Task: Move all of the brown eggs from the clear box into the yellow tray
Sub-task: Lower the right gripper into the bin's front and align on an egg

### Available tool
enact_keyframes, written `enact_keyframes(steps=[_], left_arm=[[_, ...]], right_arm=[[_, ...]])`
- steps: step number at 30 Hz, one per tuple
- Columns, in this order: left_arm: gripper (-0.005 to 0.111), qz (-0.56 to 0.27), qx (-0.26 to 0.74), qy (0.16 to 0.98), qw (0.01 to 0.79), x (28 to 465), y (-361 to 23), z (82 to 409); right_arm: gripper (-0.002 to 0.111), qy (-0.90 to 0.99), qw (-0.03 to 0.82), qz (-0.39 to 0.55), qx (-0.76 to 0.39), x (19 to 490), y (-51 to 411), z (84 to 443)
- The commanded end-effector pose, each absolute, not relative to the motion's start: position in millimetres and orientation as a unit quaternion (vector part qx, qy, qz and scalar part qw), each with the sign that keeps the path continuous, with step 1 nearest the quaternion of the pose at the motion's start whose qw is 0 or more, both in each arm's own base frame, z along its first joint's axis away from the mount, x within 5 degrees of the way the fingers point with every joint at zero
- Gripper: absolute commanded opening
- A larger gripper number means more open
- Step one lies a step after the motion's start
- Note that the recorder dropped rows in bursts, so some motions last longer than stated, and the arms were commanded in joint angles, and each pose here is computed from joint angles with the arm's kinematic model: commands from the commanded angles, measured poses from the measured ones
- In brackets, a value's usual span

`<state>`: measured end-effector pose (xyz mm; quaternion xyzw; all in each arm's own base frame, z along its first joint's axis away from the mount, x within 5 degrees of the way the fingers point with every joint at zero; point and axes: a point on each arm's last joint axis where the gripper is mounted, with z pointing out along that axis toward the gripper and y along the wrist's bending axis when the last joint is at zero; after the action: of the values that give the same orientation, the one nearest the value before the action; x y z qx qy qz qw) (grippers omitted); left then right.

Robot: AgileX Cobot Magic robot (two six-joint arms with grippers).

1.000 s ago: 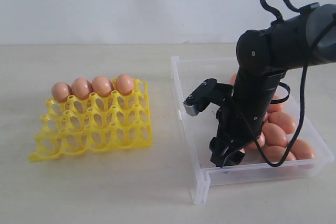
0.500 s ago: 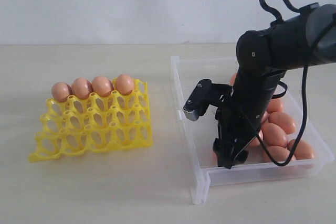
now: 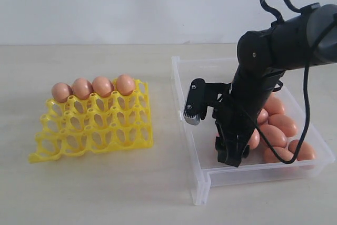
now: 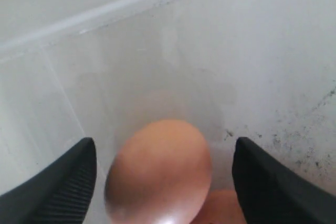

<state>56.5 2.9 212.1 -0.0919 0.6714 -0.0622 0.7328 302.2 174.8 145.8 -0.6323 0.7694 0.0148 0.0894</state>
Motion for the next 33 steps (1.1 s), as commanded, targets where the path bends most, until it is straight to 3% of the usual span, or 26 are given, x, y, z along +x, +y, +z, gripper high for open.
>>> enact_keyframes(steps=[1,10,17,19,25,33], left_arm=[[0.004,-0.062,-0.088,0.670,0.735,56,3,213],[0.004,-0.062,-0.088,0.670,0.735,56,3,213],[0.004,-0.062,-0.088,0.670,0.735,56,3,213],[0.004,-0.062,-0.088,0.670,0.735,56,3,213],[0.004,-0.062,-0.088,0.670,0.735,56,3,213],[0.004,-0.062,-0.088,0.670,0.735,56,3,213]], right_arm=[[0.065,0.764,0.096,0.013,-0.638,303,176,146],[0.063,0.800,0.096,0.020,-0.592,303,176,146],[0.034,0.860,0.086,0.031,-0.503,302,176,146],[0.035,0.873,0.080,0.033,-0.481,301,175,146],[0.065,0.906,0.053,0.039,-0.418,297,173,145],[0.067,0.930,0.018,0.039,-0.364,292,171,145]])
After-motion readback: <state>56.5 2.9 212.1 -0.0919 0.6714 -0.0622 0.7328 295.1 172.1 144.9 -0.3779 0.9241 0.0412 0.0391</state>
